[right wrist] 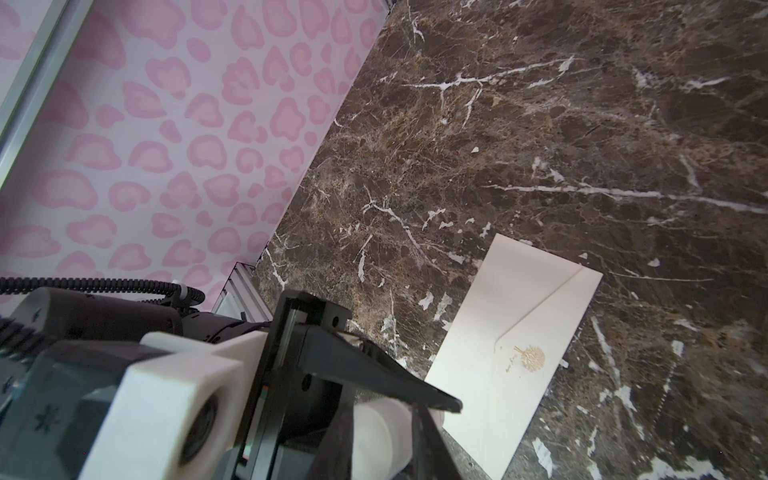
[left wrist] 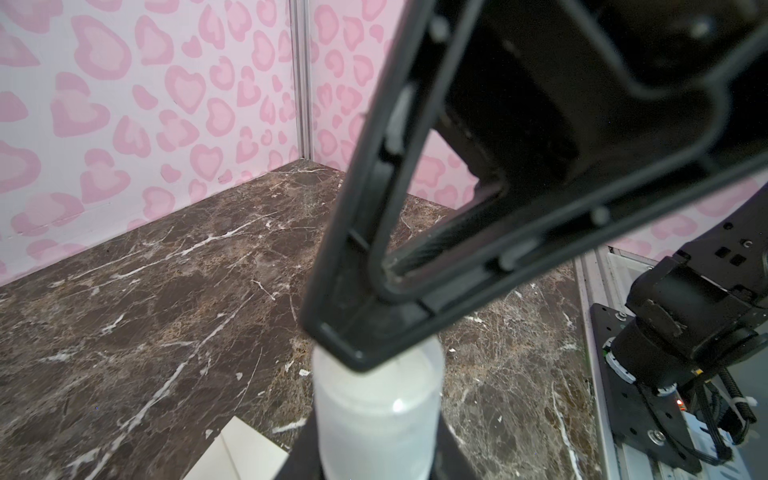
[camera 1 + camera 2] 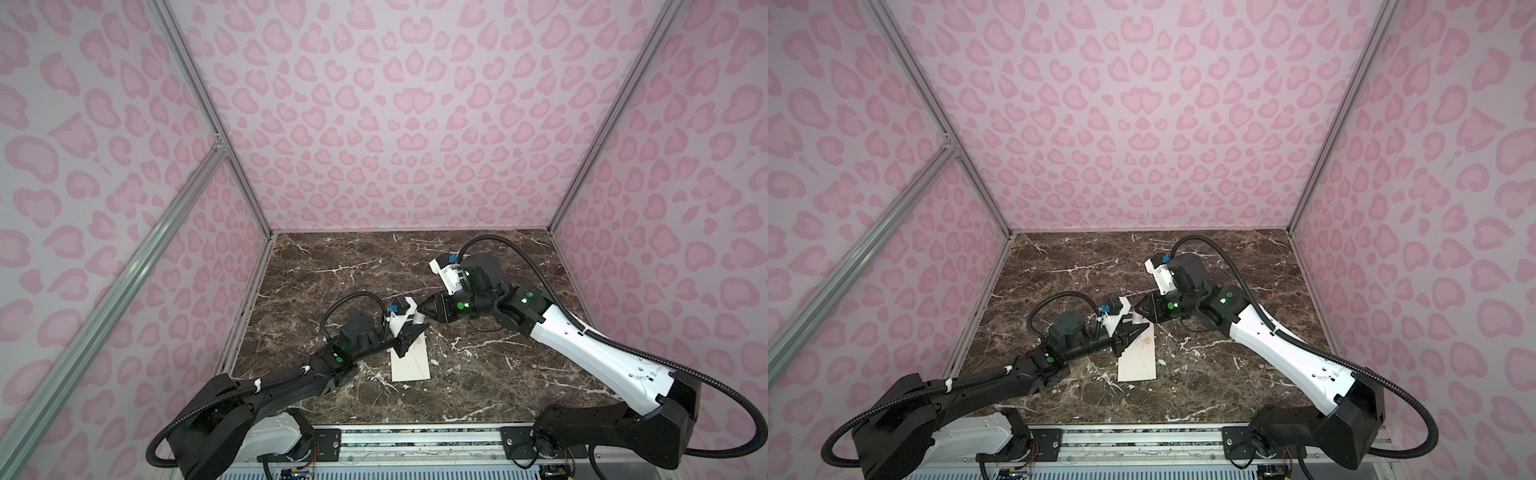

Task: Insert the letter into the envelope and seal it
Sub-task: 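Open the right gripper and draw it back from the capped glue stick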

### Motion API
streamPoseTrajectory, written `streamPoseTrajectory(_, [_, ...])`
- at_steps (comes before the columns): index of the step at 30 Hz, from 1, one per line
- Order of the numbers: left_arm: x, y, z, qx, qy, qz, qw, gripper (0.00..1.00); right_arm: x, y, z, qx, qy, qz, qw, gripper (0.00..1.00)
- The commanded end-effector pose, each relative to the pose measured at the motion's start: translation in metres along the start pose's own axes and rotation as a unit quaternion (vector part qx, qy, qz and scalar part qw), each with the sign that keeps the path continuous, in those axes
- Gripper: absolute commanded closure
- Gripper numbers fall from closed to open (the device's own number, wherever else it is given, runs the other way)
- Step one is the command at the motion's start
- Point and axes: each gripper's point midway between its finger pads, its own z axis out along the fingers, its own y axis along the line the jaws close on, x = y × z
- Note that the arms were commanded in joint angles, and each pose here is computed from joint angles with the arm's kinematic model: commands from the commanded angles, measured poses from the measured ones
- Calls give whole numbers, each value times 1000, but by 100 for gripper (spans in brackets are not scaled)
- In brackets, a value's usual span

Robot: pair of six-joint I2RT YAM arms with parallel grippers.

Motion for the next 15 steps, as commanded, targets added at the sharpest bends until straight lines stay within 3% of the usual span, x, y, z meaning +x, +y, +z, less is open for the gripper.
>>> streamPoseTrajectory(1, [-31,-1,-2,0,-51,23,998,96,12,-8,3,12,20,5,1000,74])
streamPoseTrajectory(7, [-27,1,-4,-5,-45,20,999,96,2,-8,-7,24,-3,-3,1000,68])
streamPoseTrajectory(15, [-13,4,-12,-22,-26,7,999,96,-21,-27,-30,66,-79,-3,995,59])
